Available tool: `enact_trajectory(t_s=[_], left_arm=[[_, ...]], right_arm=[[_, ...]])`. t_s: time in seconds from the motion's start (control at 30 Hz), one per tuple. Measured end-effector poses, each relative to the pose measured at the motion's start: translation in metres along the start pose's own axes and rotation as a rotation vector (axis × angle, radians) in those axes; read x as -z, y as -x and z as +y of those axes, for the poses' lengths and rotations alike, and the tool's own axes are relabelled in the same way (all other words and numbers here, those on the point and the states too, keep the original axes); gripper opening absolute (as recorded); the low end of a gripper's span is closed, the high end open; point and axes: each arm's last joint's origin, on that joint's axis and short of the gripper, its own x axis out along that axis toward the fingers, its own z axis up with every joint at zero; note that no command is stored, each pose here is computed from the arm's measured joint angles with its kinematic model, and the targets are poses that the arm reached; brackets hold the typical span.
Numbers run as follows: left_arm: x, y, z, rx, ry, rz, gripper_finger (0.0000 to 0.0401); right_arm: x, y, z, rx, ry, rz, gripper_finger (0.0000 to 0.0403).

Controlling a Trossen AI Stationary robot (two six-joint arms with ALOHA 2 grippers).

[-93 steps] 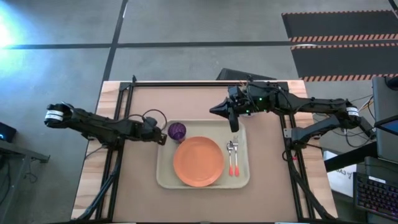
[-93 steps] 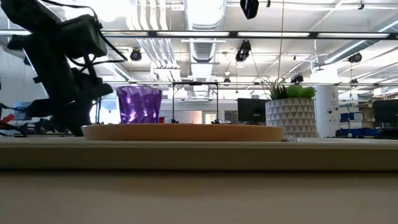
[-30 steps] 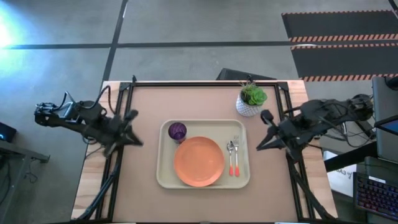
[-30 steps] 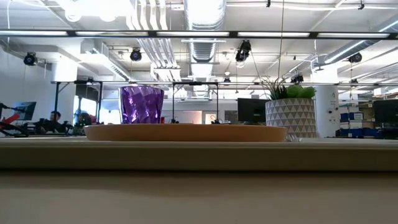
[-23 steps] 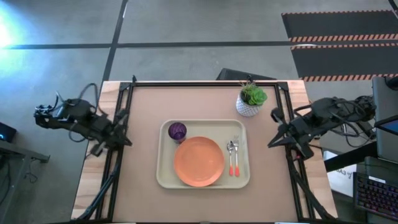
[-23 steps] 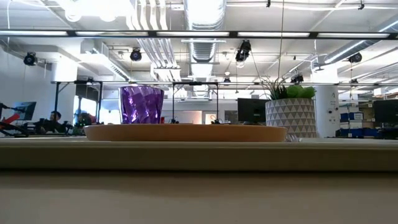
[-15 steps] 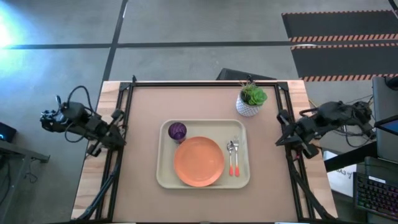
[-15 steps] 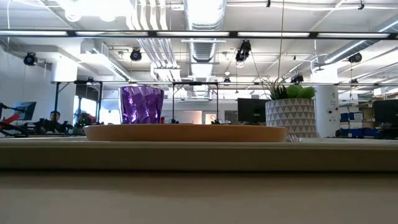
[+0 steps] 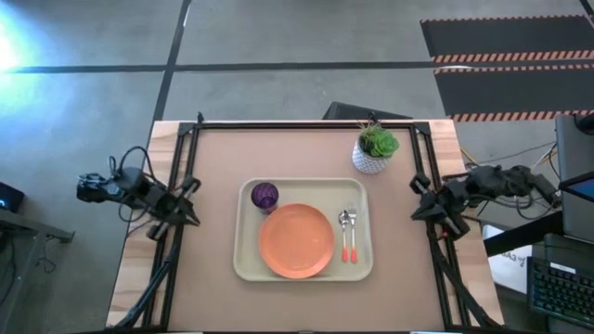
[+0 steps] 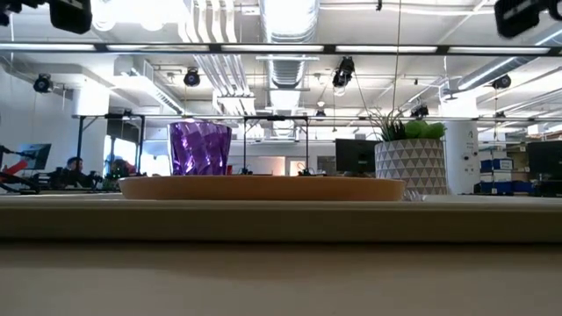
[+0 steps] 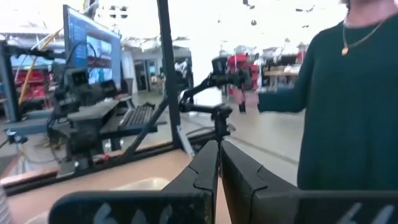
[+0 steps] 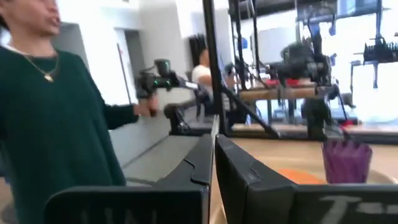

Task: Pick and place plate/cup/fork/spoon on tray
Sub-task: Return to Home Position

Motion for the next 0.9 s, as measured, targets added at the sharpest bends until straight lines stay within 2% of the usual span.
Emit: enact_trajectory(t_s=[0.17, 0.3, 0.4, 0.53, 0.63, 0.7, 0.9], left_arm=[[0.026, -0.011, 0.002, 0.007, 0.011, -0.031, 0.0000], [0.048, -0.016, 0.003, 0.005, -0.003, -0.081, 0.0000], [0.065, -0.018, 0.004, -0.006, -0.021, -0.090, 0.0000], [0.068, -0.018, 0.007, -0.125, -0.072, -0.085, 0.0000], [0.068, -0.018, 0.011, -0.247, -0.135, -0.068, 0.0000], [0.069, -0.017, 0.012, -0.303, -0.130, -0.053, 0.0000], [0.077, -0.017, 0.013, -0.330, -0.061, 0.017, 0.0000]], right_arm=[[0.010, -0.009, -0.004, 0.003, -0.009, -0.024, 0.0009], [0.021, -0.012, -0.006, 0.000, 0.038, -0.075, 0.0009], [0.032, -0.014, -0.009, 0.047, 0.029, -0.072, 0.0009], [0.040, -0.016, -0.013, 0.118, 0.039, -0.082, 0.0009], [0.044, -0.017, -0.016, 0.181, 0.100, -0.069, 0.0009], [0.046, -0.017, -0.016, 0.197, 0.139, -0.059, 0.0009], [0.056, -0.016, -0.019, 0.239, 0.136, 0.038, 0.0009]])
